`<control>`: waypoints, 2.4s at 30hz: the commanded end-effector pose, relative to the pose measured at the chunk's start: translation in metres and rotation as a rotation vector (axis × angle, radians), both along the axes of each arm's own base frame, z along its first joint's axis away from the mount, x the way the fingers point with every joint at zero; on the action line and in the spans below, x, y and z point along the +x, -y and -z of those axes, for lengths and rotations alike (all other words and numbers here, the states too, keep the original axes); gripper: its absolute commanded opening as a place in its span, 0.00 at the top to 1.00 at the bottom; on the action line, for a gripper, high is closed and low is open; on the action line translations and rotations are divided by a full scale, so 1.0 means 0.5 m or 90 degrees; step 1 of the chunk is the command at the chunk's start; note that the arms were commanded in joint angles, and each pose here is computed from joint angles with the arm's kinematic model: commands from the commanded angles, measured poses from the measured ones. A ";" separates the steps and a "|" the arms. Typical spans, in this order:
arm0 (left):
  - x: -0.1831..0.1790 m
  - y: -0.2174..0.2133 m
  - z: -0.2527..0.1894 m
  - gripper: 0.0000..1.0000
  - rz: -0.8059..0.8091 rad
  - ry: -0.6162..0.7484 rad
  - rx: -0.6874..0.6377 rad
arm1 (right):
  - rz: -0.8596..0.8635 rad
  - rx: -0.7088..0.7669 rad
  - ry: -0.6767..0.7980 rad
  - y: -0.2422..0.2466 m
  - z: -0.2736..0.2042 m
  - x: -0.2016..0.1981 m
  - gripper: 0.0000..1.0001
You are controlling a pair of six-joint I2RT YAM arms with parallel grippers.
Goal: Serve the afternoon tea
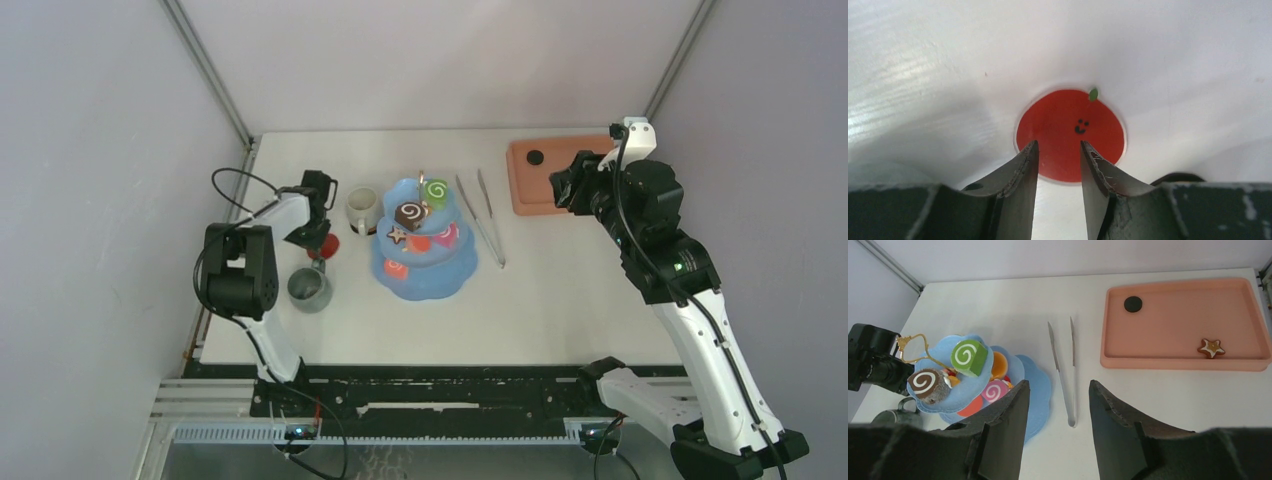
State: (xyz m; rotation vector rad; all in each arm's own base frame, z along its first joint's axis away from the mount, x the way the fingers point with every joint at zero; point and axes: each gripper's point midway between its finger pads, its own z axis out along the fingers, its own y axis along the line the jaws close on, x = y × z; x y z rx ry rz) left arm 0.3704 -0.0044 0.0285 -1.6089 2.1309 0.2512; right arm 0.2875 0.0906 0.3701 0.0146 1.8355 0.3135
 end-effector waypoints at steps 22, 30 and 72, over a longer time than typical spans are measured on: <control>-0.028 0.117 -0.022 0.57 0.104 -0.015 -0.037 | -0.012 0.018 0.028 -0.009 -0.026 -0.001 0.45; -0.044 0.111 0.015 0.58 0.060 -0.054 -0.075 | -0.009 0.017 0.040 -0.004 -0.033 -0.009 0.45; 0.068 0.059 0.012 0.57 -0.121 0.077 -0.144 | -0.046 0.004 0.031 -0.035 -0.031 -0.022 0.45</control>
